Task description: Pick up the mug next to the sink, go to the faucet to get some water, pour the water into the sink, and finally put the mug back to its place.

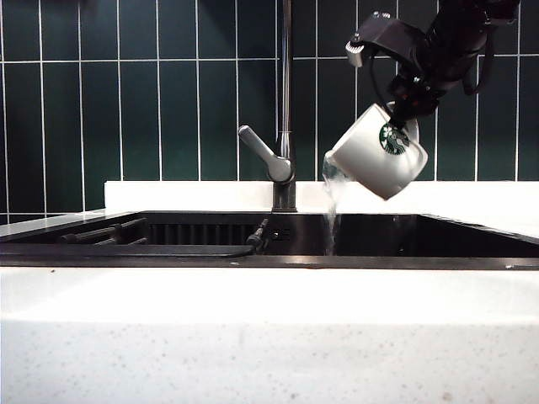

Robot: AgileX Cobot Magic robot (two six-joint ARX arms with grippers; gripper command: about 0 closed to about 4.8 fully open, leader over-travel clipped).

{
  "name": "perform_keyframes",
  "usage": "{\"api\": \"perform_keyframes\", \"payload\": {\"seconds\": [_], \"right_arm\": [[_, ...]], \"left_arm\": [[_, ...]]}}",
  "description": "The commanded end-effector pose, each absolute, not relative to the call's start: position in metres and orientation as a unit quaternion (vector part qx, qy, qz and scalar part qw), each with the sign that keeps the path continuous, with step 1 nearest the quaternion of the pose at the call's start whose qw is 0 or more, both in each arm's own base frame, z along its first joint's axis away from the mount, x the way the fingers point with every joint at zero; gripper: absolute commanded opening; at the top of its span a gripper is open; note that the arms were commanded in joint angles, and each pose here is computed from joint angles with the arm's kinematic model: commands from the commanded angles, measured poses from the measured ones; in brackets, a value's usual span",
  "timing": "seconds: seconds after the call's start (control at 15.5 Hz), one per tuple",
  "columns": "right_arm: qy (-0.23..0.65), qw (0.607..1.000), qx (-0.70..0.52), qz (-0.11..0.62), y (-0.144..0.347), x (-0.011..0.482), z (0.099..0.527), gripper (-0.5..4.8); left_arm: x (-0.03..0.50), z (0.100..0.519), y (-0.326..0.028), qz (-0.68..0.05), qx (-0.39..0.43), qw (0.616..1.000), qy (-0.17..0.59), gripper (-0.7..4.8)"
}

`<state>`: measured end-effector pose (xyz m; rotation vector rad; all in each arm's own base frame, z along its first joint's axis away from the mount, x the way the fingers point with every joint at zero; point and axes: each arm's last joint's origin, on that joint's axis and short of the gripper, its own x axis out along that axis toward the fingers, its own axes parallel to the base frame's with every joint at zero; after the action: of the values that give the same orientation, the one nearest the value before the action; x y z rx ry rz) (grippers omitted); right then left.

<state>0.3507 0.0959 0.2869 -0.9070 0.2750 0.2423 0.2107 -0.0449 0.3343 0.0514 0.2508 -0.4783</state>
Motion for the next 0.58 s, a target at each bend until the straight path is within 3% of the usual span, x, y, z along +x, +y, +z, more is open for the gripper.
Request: {"api": "perform_keyframes", "payload": {"seconds": [0.06,0.19,0.45,0.58], "right_arm": [[0.111,0.841,-0.521,0.093,0.096,0.348,0.300,-0.01],[0.098,0.787,-0.600,0.101,0.096,0.348,0.301,-0.01],[0.061,0.685,-0.719,0.104,0.101,0.348,0.305,0.00],[0.041,0.671,-0.733,0.099,0.106,0.347,0.308,-0.01]], "left_arm": [[0.197,0.289,-0.043,-0.227,-0.025,0.961,0.159,-0.06],[0.191,0.279,-0.043,-0.238,-0.033,0.956,0.169,-0.06],[0.173,0.295,-0.038,-0.225,-0.037,0.967,0.116,-0.06],[0.164,0.301,-0.037,-0.225,-0.039,0.969,0.098,-0.06]]}}
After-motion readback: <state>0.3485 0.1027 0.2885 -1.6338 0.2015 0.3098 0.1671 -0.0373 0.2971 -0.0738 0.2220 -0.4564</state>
